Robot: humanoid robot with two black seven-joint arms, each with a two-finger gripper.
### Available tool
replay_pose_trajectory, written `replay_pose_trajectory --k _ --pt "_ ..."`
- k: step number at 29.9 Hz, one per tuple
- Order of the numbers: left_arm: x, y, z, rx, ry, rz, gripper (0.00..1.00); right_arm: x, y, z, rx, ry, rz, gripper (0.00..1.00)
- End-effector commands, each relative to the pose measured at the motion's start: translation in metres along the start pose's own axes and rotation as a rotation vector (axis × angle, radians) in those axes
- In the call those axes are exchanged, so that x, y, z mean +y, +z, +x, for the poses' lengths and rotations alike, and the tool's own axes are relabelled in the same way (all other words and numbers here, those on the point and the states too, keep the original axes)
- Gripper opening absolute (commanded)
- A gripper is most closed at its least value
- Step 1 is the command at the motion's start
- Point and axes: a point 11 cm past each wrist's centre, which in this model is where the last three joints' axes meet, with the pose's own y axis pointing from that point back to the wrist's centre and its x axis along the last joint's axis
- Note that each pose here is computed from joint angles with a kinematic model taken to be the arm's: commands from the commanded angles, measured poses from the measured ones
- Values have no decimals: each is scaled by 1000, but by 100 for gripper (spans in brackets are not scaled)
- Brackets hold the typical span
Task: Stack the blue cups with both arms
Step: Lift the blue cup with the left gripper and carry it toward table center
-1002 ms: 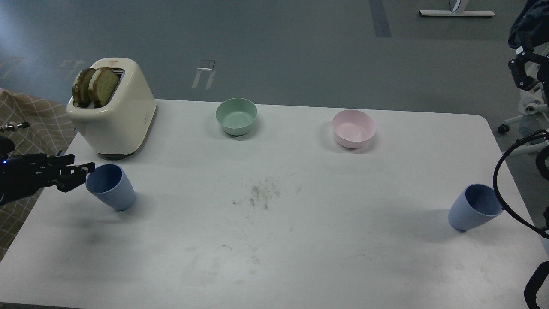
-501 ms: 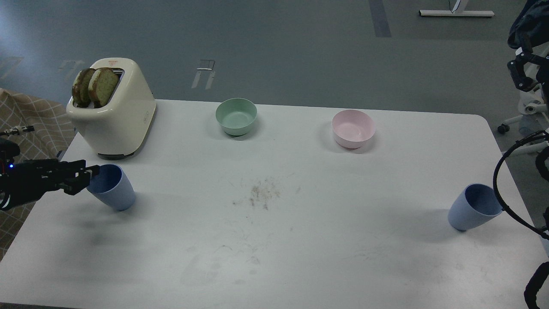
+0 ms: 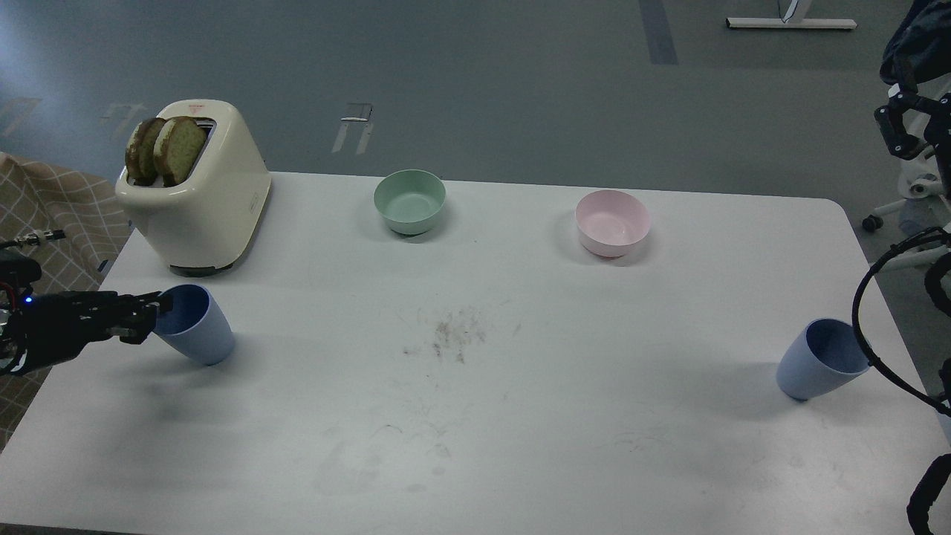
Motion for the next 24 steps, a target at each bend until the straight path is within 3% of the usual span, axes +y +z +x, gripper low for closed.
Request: replay_pose_trajectory --k 1,6,10,15,24 --pt "1 0 -1 -9 -6 -3 0 0 0 1 0 2 1 100" --pt "2 4 14 -33 20 -16 0 1 0 2 -1 5 0 100" --pt "11 12 57 -104 84 -32 0 3 1 4 -1 11 -2 100" --pt "0 63 102 -212 149 -161 0 6 -3 8 11 19 -1 100" --pt "-70 182 147 -406 89 -384 0 10 -15 13 44 20 6 100"
